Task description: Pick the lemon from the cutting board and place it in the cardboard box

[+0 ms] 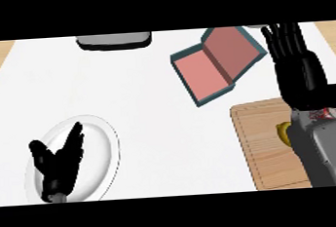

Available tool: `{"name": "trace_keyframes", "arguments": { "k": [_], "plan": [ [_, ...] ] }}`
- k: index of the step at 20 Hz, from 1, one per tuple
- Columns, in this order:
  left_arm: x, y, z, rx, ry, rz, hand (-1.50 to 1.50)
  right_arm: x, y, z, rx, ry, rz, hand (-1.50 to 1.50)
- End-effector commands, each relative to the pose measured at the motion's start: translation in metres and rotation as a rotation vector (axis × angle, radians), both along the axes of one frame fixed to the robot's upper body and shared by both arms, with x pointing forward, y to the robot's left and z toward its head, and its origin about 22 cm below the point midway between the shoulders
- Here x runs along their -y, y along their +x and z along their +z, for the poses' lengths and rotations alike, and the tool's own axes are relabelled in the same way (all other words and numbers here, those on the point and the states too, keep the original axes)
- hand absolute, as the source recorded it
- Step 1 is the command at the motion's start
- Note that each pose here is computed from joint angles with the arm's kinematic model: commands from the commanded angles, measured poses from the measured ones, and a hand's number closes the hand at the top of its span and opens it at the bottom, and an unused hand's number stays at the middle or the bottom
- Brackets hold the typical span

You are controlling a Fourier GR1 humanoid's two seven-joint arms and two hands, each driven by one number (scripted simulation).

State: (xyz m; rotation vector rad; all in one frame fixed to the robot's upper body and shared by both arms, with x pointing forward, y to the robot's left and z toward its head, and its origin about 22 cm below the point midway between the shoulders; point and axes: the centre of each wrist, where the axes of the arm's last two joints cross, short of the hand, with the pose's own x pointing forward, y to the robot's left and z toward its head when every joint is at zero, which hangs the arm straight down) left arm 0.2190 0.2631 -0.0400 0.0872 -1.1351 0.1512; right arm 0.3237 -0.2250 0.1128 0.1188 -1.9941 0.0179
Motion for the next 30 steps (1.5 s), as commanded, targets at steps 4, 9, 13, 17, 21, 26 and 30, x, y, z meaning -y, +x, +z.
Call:
{"name": "trace_keyframes", "arguments": {
  "k": [4, 9, 13, 17, 21, 26, 30],
  "plan": [
    [-0.027, -0.011, 0.053, 0.188, 0.061, -0.031, 0.00, 0.055, -0.006, -0.010, -0.138, -0.156, 0.309, -1.50],
    [-0.040, 0.002, 0.081, 0.290, 0.060, -0.065, 0.00, 0.148, -0.017, 0.004, 0.065, -0.178, 0.091, -1.50],
    [-0.052, 0.008, 0.095, 0.300, 0.054, -0.080, 0.00, 0.194, -0.036, -0.006, 0.218, -0.189, 0.272, -1.50],
    [-0.053, 0.016, 0.095, 0.306, 0.052, -0.081, 0.00, 0.230, -0.062, 0.008, 0.222, -0.369, 0.407, -1.50],
    [-0.052, 0.013, 0.088, 0.303, 0.053, -0.083, 0.00, 0.222, -0.054, 0.077, 0.107, -0.852, 0.373, -1.50],
    [-0.052, 0.016, 0.088, 0.295, 0.045, -0.114, 0.00, 0.205, -0.059, 0.073, 0.062, -1.173, 0.404, -1.50],
    [-0.059, 0.025, 0.096, 0.311, 0.059, -0.119, 0.00, 0.192, -0.050, 0.080, -0.029, -1.327, 0.402, -1.50]
  ]
}}
